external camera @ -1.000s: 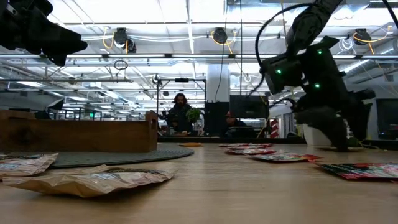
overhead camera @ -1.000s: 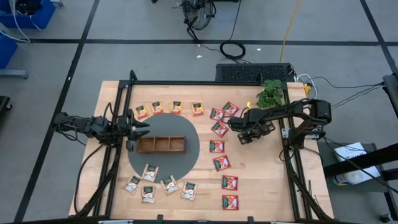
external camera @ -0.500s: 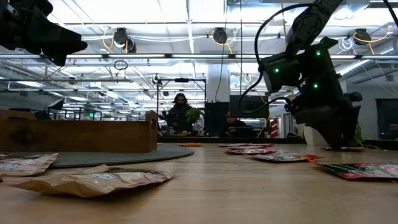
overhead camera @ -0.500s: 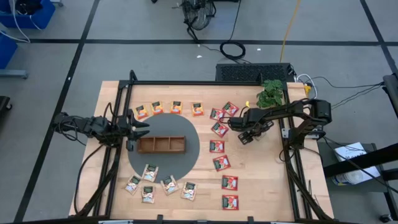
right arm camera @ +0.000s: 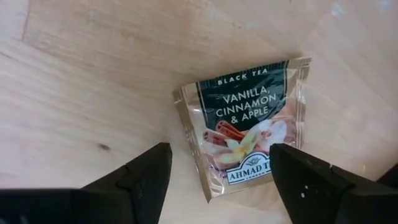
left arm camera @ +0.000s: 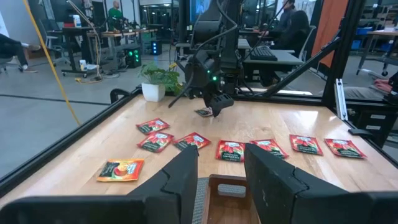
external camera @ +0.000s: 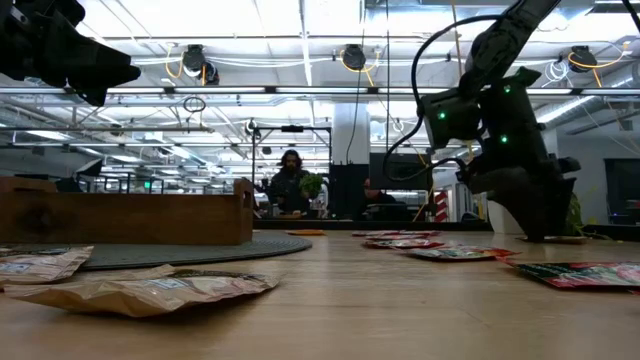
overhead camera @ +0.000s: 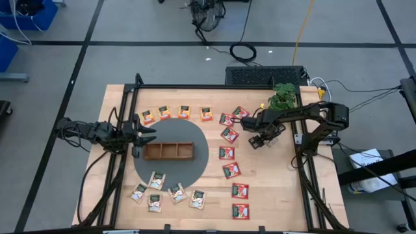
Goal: Pick & Place Tea
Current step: Put the brown tea bag into the left section of the wooden organizer
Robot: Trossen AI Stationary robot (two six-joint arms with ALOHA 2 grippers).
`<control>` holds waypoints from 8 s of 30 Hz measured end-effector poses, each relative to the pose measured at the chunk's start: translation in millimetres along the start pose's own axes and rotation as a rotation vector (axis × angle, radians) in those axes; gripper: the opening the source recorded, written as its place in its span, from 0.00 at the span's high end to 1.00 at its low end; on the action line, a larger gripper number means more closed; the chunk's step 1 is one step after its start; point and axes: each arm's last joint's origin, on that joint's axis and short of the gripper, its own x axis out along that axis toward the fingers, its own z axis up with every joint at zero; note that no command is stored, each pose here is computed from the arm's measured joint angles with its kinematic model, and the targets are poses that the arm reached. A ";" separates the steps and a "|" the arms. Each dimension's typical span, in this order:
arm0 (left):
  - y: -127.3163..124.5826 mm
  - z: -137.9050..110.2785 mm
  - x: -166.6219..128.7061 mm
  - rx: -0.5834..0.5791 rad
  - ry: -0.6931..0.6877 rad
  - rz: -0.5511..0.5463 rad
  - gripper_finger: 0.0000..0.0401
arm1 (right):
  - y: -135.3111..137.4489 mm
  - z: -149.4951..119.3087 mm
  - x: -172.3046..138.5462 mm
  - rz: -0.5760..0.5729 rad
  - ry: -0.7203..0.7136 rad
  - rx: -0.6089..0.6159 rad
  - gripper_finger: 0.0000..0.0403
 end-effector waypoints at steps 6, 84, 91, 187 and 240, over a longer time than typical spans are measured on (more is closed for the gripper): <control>0.0 0.0 0.0 0.000 0.000 0.000 0.67 | -2.2 2.7 0.5 0.026 0.021 0.004 0.41; 1.2 17.5 -1.6 -0.047 -0.173 0.047 0.67 | 136.4 -10.6 -110.4 -0.041 -1.711 -0.269 1.00; 3.8 20.4 -1.1 -0.089 -0.201 0.149 0.67 | 138.5 0.4 -111.8 -0.077 -1.770 -0.251 1.00; 46.4 111.8 246.8 -0.343 0.768 0.314 0.38 | 182.1 19.7 -110.5 -0.132 -1.810 -0.558 1.00; 44.6 104.6 238.2 -0.230 0.907 0.232 1.00 | 185.2 14.9 -104.5 -0.130 -1.768 -0.562 0.63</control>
